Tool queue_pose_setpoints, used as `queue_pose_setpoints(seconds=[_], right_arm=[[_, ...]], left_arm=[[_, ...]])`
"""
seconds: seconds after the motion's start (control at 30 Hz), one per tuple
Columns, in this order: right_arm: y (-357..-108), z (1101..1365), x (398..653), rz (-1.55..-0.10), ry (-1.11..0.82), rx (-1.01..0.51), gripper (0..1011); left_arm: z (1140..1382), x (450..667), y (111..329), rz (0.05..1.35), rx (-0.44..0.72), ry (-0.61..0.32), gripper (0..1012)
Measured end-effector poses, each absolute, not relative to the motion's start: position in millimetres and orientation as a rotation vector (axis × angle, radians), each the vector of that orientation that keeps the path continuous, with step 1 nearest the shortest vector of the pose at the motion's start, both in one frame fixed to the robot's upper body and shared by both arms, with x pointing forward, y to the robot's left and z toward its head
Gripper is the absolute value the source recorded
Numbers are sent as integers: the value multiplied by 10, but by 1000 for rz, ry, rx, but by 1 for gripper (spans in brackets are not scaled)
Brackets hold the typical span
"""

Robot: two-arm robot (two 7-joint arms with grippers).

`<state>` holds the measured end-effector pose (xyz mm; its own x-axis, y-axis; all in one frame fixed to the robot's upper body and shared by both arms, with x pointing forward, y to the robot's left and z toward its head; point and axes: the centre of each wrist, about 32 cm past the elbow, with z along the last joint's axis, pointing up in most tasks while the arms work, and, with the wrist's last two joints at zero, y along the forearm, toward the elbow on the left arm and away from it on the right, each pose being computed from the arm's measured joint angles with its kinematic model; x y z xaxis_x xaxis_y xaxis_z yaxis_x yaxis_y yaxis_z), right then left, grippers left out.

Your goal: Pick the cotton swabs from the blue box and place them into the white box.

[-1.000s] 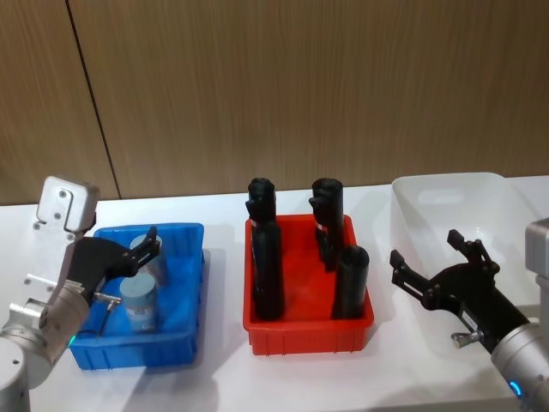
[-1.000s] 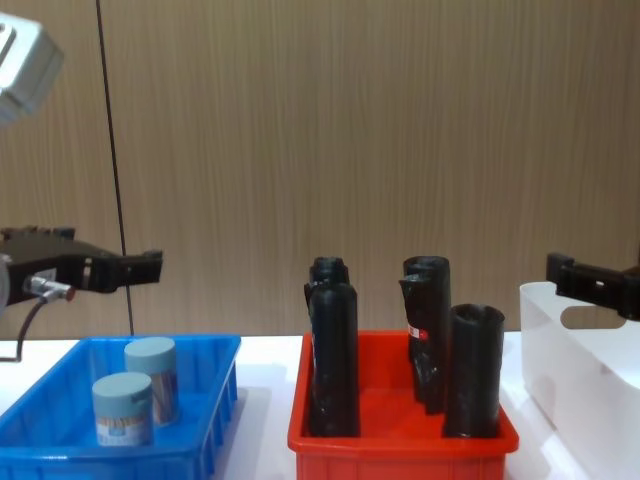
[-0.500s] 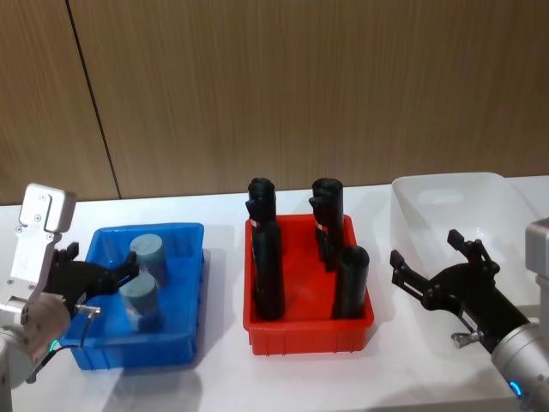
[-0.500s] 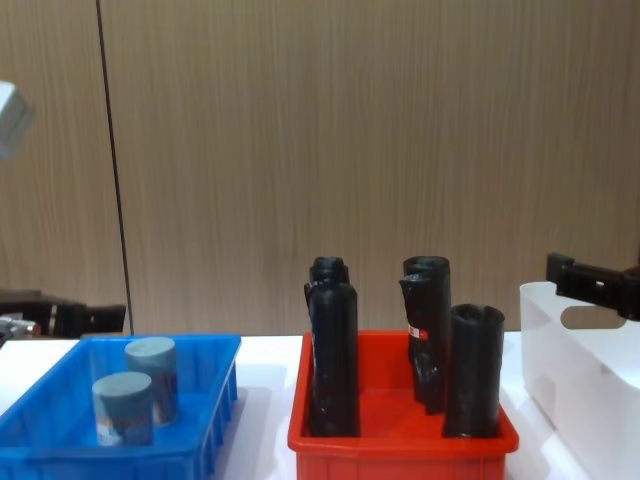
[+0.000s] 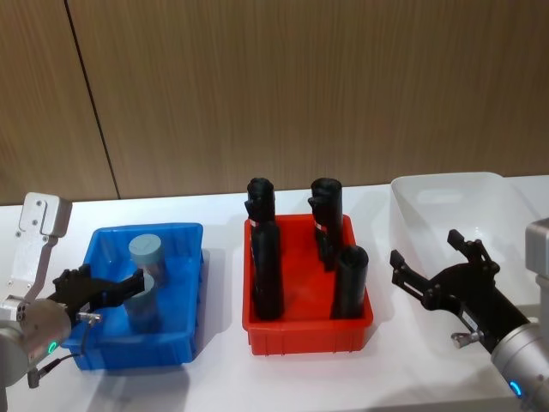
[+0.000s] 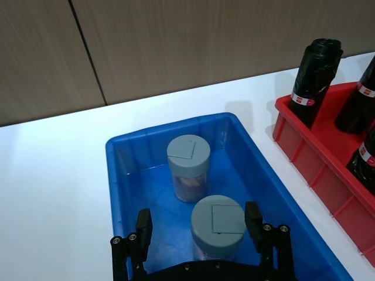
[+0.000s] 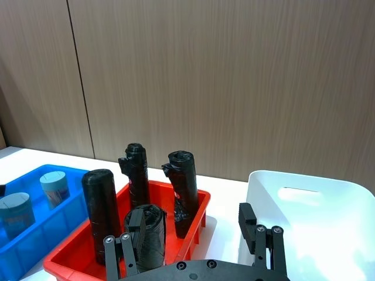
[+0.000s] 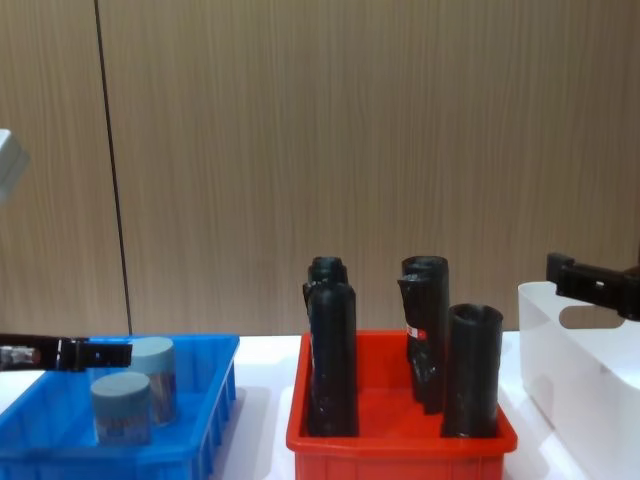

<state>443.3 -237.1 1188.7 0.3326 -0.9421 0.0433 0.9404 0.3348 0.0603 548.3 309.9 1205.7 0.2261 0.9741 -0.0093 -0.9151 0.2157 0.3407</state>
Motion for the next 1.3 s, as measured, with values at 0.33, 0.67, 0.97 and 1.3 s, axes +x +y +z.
queue_pose_setpoints(seconds=[0.33,0.67,0.97,1.3], right_arm=[[-2371,11887,4433,-1229,-75,26,1002],[-2371,11887,4433,-1229,-75,26,1002],[-2371,11887,4433,-1230,-75,26,1002],[-2371,11887,4433,-1229,-75,26,1002]], left_arm=[[12010,5577,3125,1256,264,276,1003],[11987,5642,3113,1221,289,271,1003],[11975,5703,3087,1206,360,251,1003],[11933,5775,3058,1189,415,242,1003]])
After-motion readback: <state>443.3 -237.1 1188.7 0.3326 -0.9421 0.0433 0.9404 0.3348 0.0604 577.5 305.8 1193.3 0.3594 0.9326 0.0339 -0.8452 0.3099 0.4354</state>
